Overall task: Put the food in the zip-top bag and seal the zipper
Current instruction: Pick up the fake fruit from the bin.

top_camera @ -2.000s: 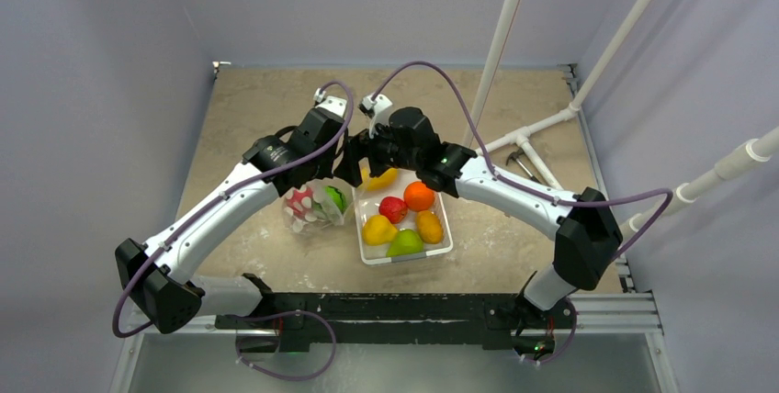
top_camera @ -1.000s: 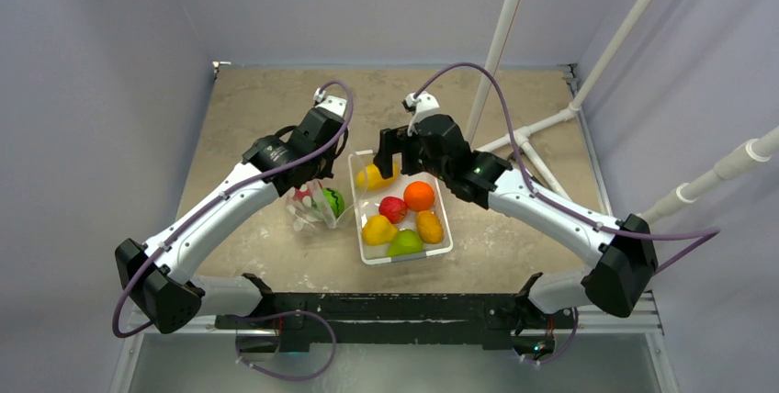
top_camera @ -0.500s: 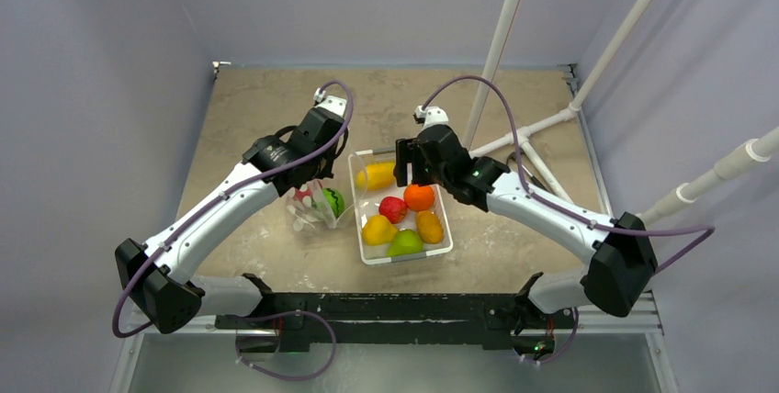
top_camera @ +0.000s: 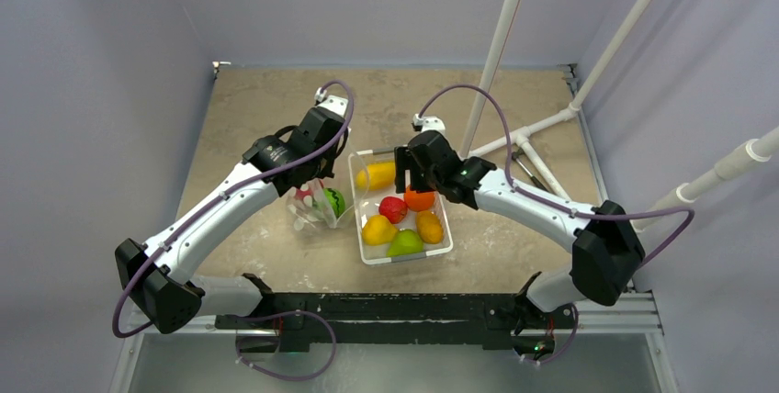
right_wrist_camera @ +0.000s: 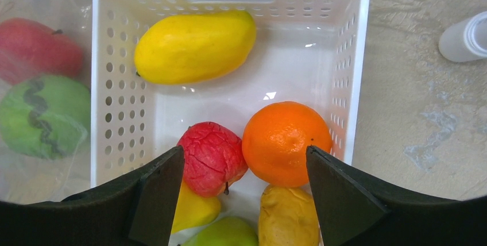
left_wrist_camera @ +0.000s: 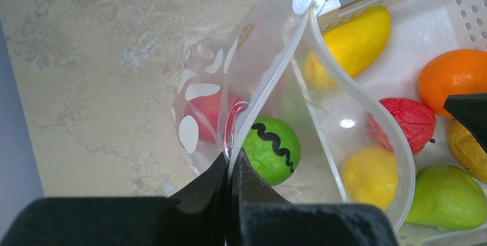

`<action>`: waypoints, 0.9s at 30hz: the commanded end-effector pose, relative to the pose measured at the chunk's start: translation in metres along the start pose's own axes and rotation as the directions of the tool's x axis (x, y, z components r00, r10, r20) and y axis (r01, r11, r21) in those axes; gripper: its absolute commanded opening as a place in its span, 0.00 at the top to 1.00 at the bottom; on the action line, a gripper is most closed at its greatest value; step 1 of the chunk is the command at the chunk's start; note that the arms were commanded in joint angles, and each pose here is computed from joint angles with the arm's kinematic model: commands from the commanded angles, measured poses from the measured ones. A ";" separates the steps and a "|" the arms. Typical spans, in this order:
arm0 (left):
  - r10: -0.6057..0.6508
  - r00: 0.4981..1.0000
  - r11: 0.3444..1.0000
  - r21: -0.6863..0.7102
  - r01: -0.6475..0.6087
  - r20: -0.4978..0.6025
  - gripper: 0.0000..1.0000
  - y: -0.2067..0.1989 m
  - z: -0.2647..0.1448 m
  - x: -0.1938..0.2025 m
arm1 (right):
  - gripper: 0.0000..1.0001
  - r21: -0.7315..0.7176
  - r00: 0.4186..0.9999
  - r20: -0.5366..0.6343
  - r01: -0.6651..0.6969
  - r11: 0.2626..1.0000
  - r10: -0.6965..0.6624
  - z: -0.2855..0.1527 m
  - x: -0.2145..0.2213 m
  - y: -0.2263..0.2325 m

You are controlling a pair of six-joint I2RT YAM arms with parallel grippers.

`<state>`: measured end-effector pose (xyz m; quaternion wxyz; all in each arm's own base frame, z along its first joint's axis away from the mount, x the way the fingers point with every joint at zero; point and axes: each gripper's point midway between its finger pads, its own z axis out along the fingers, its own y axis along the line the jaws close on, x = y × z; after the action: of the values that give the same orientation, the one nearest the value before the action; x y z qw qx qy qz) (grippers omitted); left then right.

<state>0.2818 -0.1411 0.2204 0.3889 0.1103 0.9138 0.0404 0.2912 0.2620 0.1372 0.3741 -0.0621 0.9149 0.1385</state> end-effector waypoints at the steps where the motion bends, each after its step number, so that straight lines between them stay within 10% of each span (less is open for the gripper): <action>1: -0.009 0.998 0.999 0.042 0.007 0.063 1.00 -0.005 -0.007 -0.016 | 0.19 0.080 0.999 0.006 -0.048 0.996 0.048 0.005 0.005 -0.014; 27: 0.040 0.997 0.996 0.078 -0.045 0.066 1.00 -0.007 -0.007 -0.006 | 0.15 0.240 0.993 -0.113 -0.015 0.971 0.044 0.035 0.048 -0.035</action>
<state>0.2798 -0.1488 0.2159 0.3899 0.1418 0.9097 0.0200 0.2835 0.2408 0.0691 0.3133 -0.0251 0.9484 0.0411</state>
